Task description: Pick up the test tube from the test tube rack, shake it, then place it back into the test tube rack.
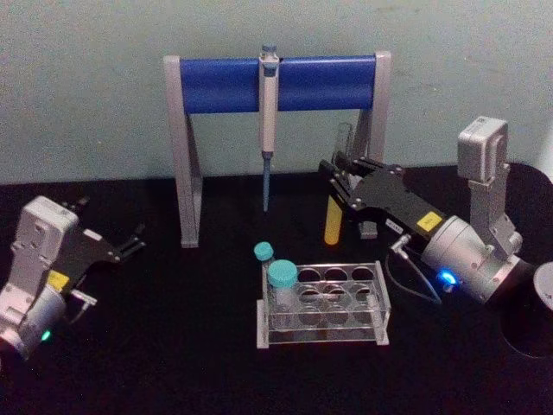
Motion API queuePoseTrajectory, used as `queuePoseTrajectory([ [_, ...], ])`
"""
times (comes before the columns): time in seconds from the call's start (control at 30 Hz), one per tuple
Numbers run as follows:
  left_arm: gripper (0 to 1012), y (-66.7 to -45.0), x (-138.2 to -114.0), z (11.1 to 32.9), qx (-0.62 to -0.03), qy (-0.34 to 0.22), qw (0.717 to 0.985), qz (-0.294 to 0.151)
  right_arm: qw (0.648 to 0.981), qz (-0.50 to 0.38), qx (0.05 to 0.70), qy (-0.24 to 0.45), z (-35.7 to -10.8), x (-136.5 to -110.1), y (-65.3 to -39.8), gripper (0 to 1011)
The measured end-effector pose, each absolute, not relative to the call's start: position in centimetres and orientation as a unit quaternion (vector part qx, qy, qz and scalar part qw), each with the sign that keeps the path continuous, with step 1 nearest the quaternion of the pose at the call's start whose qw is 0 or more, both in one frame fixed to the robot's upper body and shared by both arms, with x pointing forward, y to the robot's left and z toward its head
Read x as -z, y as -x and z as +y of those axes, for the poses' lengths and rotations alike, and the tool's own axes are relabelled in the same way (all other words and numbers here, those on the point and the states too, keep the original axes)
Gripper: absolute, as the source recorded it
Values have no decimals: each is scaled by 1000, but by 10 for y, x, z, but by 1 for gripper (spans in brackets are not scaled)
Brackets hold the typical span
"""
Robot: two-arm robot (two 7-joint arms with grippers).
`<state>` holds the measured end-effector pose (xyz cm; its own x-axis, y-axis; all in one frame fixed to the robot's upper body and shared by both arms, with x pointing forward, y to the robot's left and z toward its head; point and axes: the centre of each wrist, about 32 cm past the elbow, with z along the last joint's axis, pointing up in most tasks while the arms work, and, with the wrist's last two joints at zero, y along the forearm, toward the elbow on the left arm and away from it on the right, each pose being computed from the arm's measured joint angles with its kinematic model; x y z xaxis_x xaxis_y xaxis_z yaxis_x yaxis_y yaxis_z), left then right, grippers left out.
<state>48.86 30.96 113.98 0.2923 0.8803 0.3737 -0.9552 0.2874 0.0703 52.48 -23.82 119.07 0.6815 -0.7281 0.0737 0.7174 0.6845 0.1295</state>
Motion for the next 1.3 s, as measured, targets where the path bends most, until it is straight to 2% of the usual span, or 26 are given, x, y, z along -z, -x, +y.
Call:
queuePoseTrajectory([
  [0.97, 1010, -489, -1140, 310, -580, -141, 791, -132, 913, -60, 401, -48, -241, -1192, -522, 232],
  [1.3, 1010, -489, -1140, 310, -580, -141, 791, -132, 920, -61, 384, -54, -242, -1194, -514, 232],
])
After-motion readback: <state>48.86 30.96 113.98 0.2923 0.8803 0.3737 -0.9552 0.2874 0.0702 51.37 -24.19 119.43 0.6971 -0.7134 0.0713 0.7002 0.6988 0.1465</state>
